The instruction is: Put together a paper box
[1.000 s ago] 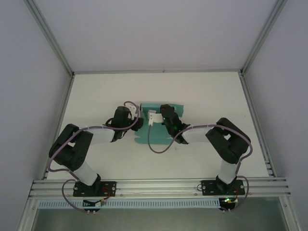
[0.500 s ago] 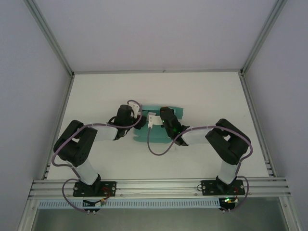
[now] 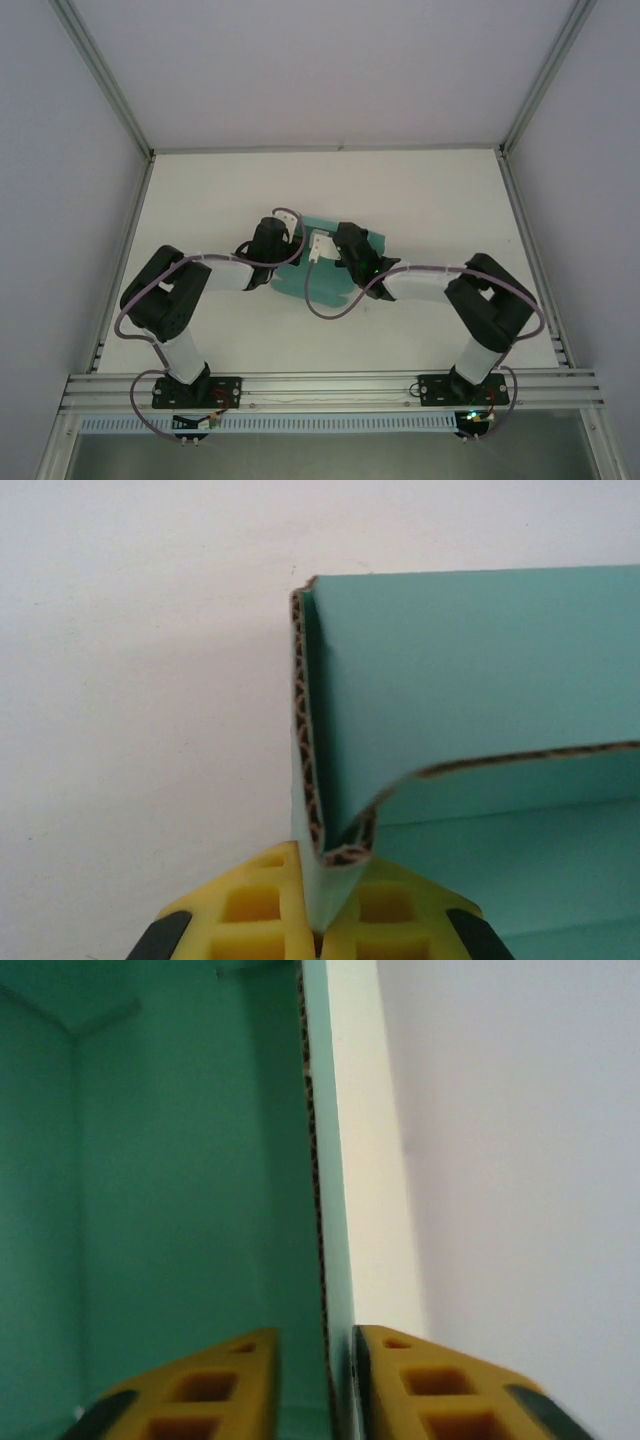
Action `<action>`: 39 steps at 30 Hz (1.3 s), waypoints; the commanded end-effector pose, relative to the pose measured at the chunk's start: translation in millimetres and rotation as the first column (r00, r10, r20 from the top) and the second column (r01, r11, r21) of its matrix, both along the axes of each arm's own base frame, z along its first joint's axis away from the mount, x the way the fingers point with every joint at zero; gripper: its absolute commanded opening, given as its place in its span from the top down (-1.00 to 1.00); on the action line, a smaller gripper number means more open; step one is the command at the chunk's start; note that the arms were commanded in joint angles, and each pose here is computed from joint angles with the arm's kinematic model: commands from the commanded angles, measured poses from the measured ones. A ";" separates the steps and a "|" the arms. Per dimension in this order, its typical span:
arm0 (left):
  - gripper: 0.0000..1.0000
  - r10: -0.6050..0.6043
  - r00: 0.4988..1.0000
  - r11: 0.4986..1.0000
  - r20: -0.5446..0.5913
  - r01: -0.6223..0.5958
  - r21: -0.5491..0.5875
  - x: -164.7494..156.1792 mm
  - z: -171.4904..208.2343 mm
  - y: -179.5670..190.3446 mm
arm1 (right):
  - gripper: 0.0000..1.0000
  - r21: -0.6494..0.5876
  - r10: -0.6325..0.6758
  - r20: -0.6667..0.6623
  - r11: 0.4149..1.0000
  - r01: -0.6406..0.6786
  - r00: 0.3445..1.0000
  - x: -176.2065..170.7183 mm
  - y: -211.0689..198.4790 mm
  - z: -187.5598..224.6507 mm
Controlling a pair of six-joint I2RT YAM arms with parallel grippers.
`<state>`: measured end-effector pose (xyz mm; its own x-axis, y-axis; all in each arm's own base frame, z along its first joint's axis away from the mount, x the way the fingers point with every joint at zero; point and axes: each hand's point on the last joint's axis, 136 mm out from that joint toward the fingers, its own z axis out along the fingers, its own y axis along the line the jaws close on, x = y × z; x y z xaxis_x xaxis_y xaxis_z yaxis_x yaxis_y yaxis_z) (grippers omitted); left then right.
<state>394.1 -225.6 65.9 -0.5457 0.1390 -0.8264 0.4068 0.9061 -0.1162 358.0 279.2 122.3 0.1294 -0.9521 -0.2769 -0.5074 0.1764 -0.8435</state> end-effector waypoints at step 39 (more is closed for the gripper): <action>0.55 -0.137 0.986 0.991 0.096 0.137 0.004 -22.0 -6.9 -41.9 | -0.65 0.292 -0.006 -0.869 0.802 0.522 0.496 7.0 -3.6 -52.0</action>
<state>374.7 -260.1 60.4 -0.4458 0.2224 -0.8671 0.5223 0.8513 -0.0502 376.6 286.0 107.9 -0.5947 -0.5312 -0.6034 -0.7463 0.6440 0.1686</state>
